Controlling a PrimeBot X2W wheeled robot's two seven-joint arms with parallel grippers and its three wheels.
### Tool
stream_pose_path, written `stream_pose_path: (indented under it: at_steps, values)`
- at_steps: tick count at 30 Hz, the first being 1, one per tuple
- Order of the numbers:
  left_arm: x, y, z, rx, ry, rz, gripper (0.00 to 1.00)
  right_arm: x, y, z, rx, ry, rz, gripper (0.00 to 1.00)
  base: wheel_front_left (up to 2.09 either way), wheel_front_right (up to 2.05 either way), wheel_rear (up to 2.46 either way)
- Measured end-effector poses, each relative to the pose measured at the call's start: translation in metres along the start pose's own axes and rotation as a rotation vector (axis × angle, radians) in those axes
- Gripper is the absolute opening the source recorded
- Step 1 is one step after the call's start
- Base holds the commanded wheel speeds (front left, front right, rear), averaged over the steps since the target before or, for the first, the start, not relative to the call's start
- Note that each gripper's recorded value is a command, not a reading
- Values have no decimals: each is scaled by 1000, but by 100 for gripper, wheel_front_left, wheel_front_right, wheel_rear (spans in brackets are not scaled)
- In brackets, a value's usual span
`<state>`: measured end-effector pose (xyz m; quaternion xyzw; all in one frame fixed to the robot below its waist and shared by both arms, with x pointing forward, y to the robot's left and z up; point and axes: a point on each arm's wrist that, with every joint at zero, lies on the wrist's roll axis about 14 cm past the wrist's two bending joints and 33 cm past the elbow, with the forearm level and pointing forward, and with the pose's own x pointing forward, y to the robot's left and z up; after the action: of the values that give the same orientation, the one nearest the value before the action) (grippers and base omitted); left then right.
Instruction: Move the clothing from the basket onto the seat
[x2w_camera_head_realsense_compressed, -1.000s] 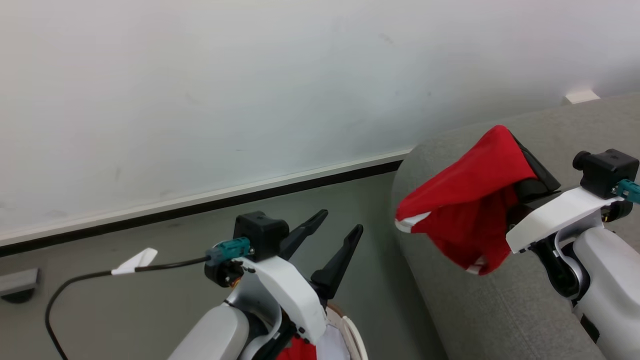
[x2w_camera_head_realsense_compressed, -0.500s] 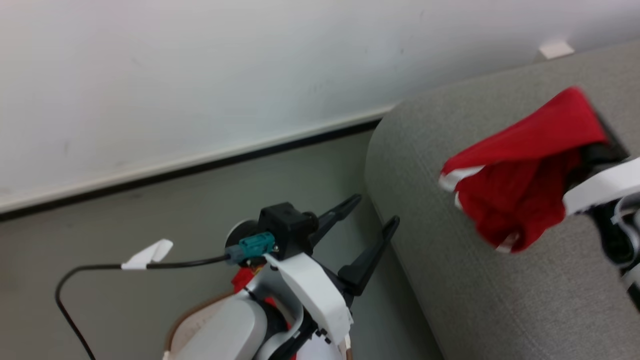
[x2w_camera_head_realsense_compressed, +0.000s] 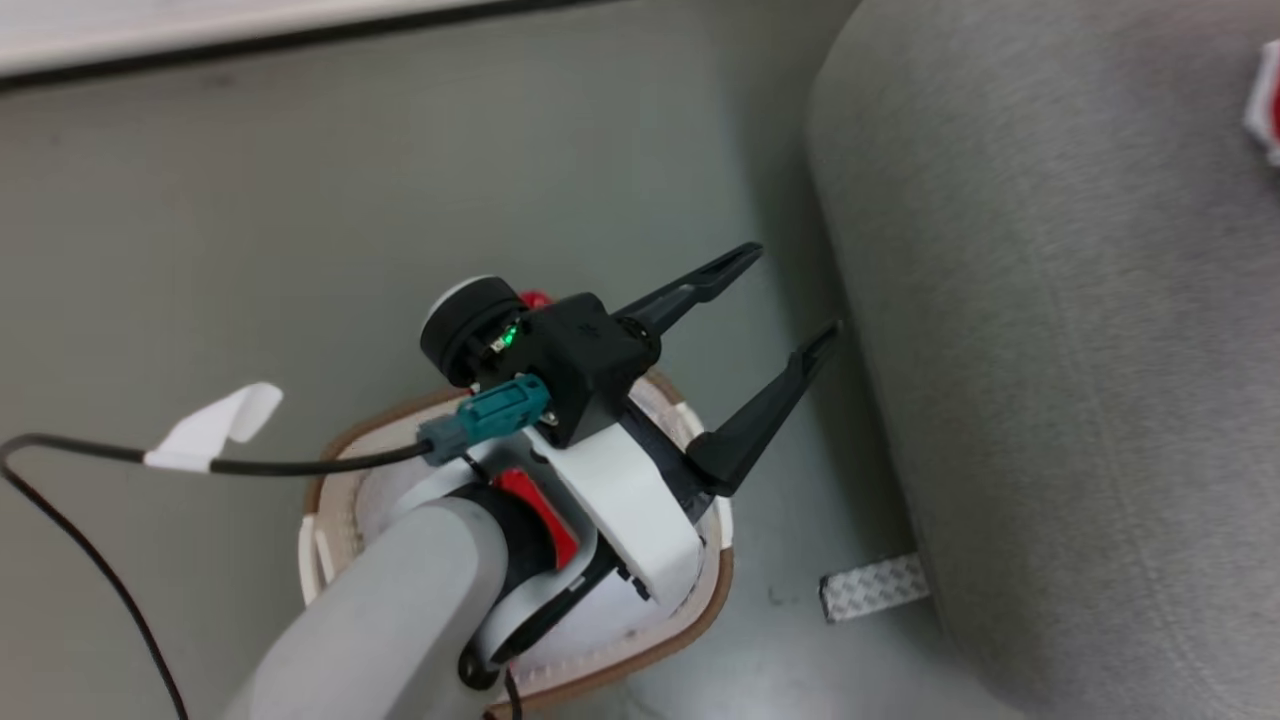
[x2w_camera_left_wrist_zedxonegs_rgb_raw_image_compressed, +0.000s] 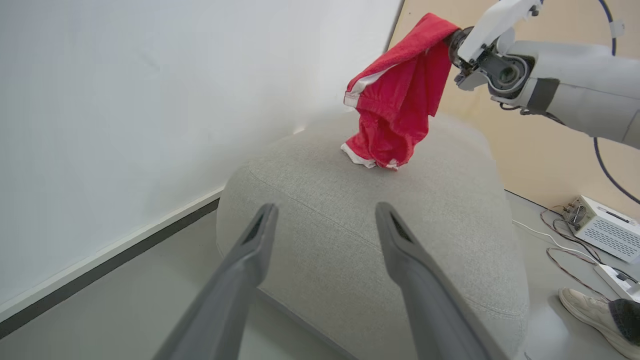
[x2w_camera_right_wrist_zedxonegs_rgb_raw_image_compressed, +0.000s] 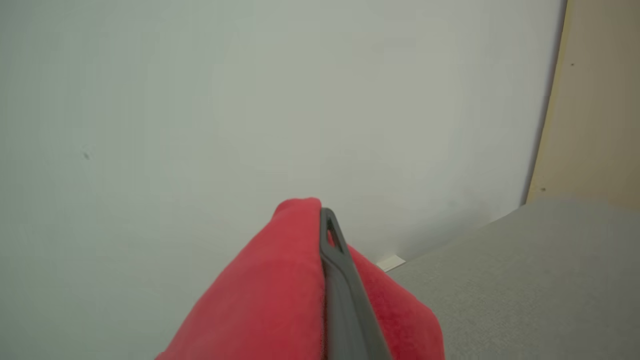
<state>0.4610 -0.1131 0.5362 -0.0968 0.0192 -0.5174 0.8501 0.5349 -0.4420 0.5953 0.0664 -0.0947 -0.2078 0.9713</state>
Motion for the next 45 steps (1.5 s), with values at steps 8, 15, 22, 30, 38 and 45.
stream_pose_path:
  at_steps: [8, 15, 22, 30, 38, 45]
  values:
    - [-18, 46, -58, -85, 78, 99, 100, 9, -23, -109, -37, 188, -146, 42, 0, 0, 0]
    - [-29, 64, -65, -89, 90, 168, 100, -25, -22, -161, -61, 328, -169, 100, 0, 0, 0]
    - [-36, 71, -44, -92, 28, 245, 100, -47, -12, -141, -51, 292, -137, 100, 0, 0, 0]
    - [-57, 70, -14, -46, -48, 364, 100, -82, -2, -100, -80, 205, -63, 100, 0, 0, 0]
    - [-107, 58, -10, -12, -55, 515, 100, -127, 46, -64, -103, 123, 123, 100, 0, 0, 0]
    - [-164, 52, -1, 43, -103, 678, 100, -171, 93, -43, -69, 66, 284, 100, 0, 0, 0]
